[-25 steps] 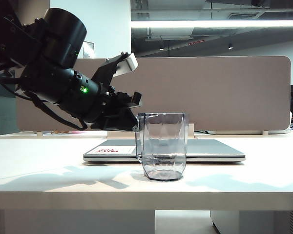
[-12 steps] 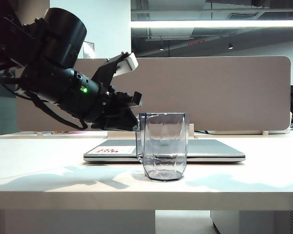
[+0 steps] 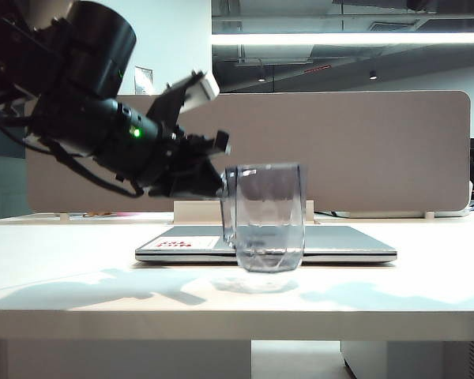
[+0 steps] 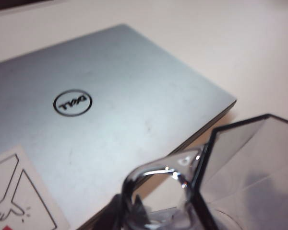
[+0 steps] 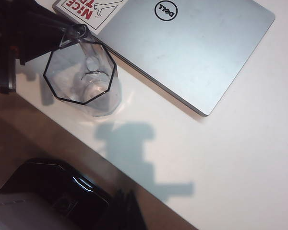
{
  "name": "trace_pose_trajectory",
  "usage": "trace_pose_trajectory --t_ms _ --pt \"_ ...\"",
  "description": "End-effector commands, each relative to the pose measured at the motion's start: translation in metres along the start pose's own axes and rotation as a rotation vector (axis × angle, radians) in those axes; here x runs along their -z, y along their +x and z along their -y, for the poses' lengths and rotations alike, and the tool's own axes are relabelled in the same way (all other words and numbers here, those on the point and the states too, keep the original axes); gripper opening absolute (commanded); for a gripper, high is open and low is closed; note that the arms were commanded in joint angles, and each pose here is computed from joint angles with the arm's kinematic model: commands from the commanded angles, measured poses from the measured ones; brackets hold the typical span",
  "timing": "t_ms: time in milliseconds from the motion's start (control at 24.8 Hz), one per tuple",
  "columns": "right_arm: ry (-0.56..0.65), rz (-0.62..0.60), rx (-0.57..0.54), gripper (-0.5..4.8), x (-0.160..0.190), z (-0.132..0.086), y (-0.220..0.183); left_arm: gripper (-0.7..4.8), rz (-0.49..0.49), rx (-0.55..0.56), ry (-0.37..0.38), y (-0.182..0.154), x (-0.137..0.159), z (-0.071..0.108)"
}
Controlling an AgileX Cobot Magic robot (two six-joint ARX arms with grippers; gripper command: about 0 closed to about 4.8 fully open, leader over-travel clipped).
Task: Pick up the water cup and place it on the left side of the laptop.
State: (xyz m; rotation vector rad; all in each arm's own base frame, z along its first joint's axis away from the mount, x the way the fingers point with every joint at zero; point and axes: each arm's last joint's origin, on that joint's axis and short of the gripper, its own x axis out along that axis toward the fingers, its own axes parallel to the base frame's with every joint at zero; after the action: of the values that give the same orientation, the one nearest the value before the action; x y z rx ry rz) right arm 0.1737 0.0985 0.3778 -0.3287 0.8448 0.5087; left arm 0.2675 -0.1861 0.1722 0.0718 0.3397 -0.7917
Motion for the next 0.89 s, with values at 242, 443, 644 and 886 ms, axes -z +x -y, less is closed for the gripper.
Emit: trace_pose_trajectory --t_ms 242,443,644,886 --pt "0.002 0.022 0.007 -0.06 -0.002 0.0 -0.002 -0.06 0.087 -0.012 0.004 -0.01 -0.019 -0.007" --pt "0.002 0.022 0.007 -0.06 -0.002 0.0 -0.002 -0.06 0.12 -0.086 -0.01 -0.029 -0.032 -0.028" --pt "0.002 0.022 0.006 -0.06 -0.002 0.0 -0.002 -0.06 0.107 -0.177 -0.041 -0.046 -0.034 -0.053" --pt "0.023 0.006 0.004 -0.06 0.0 0.0 -0.002 -0.06 0.077 -0.382 -0.097 -0.065 -0.027 -0.093"
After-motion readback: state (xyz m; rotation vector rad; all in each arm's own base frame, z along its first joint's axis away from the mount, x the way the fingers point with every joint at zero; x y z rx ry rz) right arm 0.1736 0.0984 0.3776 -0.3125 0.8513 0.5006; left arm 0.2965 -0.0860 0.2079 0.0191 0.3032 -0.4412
